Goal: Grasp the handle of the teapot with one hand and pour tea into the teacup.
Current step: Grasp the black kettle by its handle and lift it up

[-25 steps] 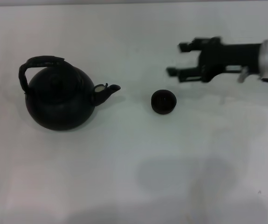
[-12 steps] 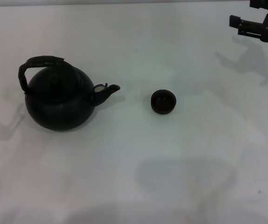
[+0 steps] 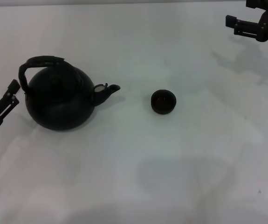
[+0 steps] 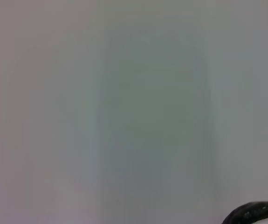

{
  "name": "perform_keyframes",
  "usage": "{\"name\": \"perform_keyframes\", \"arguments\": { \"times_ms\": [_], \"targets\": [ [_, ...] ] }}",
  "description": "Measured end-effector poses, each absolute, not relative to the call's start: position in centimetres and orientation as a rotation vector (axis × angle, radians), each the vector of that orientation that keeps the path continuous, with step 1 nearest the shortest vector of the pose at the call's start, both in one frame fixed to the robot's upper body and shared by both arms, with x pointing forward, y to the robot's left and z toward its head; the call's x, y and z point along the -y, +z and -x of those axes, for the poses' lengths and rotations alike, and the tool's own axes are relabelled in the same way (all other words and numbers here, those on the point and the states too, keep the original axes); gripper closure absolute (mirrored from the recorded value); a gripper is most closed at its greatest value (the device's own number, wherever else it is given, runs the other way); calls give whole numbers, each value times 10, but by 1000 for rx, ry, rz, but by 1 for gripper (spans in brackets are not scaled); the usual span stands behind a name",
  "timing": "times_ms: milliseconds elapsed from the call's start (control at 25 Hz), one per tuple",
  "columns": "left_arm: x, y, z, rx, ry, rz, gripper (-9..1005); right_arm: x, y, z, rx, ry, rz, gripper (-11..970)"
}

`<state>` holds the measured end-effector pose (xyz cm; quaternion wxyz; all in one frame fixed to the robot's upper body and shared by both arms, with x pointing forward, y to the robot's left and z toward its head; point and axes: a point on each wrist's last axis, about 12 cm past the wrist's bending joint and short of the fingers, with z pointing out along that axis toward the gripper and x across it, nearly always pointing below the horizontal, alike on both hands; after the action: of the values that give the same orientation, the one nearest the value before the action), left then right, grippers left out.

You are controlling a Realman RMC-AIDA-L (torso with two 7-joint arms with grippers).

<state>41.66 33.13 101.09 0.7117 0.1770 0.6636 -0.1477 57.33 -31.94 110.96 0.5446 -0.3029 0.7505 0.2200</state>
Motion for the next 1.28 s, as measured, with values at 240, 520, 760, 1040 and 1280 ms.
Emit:
{"name": "perform_keyframes", "arguments": {
  "times_ms": [240, 520, 760, 1040, 1280],
  "targets": [
    [-331, 1011, -427, -1504, -365, -395, 162, 319, 1108, -573, -1782, 527, 712, 114],
    [-329, 1012, -441, -1569, -445, -431, 161, 317, 1109, -574, -1777, 533, 720, 121],
    [-326, 1009, -446, -1603, -456, -429, 164, 312, 1109, -576, -1767, 525, 738, 125],
    [-323, 1008, -449, -1610, -473, -425, 169, 311, 1108, -580, -1776, 497, 737, 127],
    [-321, 1008, -449, -1609, -476, -416, 210, 308, 1104, -582, -1795, 482, 741, 129]
  ]
}}
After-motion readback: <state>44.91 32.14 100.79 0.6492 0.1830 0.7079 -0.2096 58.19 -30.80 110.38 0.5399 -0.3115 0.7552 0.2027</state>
